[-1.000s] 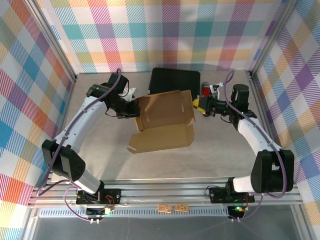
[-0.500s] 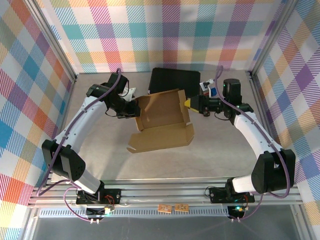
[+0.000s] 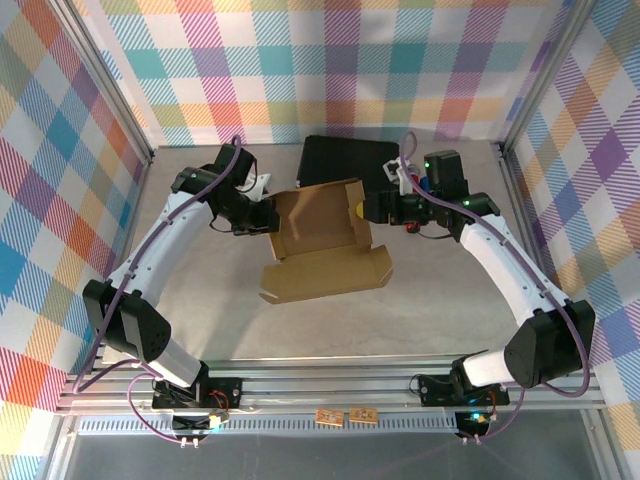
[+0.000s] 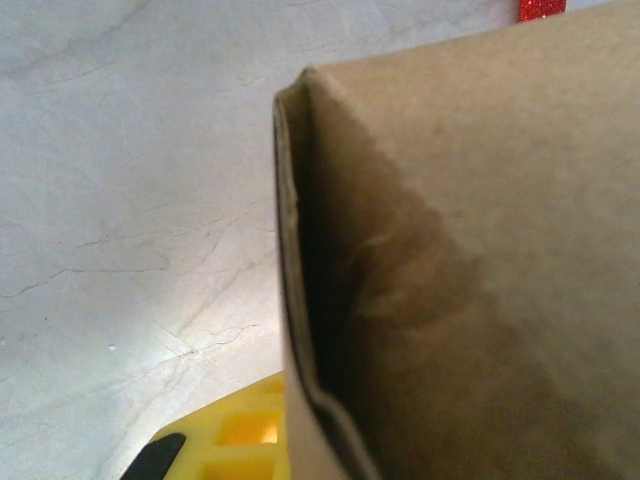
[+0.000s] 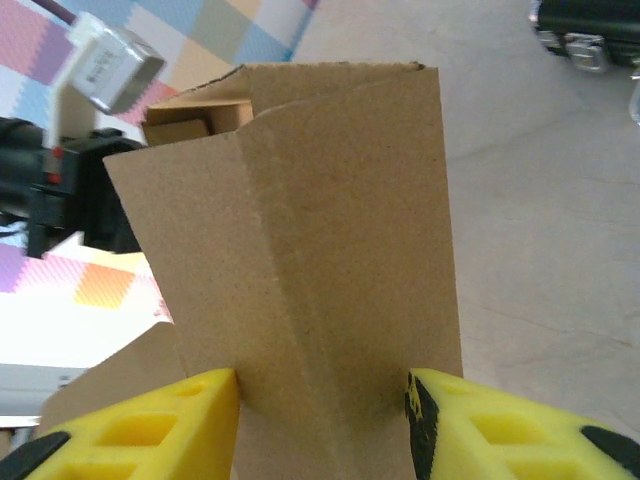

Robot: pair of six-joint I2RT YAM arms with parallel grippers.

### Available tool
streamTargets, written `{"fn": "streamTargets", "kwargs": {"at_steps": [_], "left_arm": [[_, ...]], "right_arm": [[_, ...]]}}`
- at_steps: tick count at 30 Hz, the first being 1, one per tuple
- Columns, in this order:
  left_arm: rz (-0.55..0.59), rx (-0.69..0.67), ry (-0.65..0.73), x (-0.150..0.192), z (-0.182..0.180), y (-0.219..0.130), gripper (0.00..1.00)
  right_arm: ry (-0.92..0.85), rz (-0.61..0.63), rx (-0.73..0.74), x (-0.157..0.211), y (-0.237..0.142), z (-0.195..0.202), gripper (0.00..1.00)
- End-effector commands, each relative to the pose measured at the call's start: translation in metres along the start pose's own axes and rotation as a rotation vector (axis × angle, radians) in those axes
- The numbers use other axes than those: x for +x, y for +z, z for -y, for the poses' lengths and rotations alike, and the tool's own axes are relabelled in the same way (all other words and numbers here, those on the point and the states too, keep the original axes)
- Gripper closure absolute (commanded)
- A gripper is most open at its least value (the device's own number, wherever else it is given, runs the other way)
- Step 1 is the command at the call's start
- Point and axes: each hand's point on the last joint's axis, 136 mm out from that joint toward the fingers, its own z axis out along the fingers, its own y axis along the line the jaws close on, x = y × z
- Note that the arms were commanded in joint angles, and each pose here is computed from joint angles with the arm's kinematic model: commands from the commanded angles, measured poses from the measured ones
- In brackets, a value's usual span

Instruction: Fold the paper box

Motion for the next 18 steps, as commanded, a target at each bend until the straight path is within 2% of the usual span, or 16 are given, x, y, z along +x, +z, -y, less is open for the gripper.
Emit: {"fn": "streamTargets", "kwargs": {"at_steps": [1,13,18], "left_arm": [[0.033,0.048,0.020,-0.004,0.012,-0.016,1.00],[0.039,0.037,0.030,-0.004,0.012,-0.016,1.00],[0.039,0.028,0.033,-0.005,0.010,-0.015,1.00]], "right_arm": [[-0.078,-0.017,0.121,0.000,0.003,0.009,0.52],[-0.191,-0.090,0.285,0.000,0.037,0.013,0.61],[-0.241,-0.130,0.414,0.001,0.054,0.022,0.69]]}}
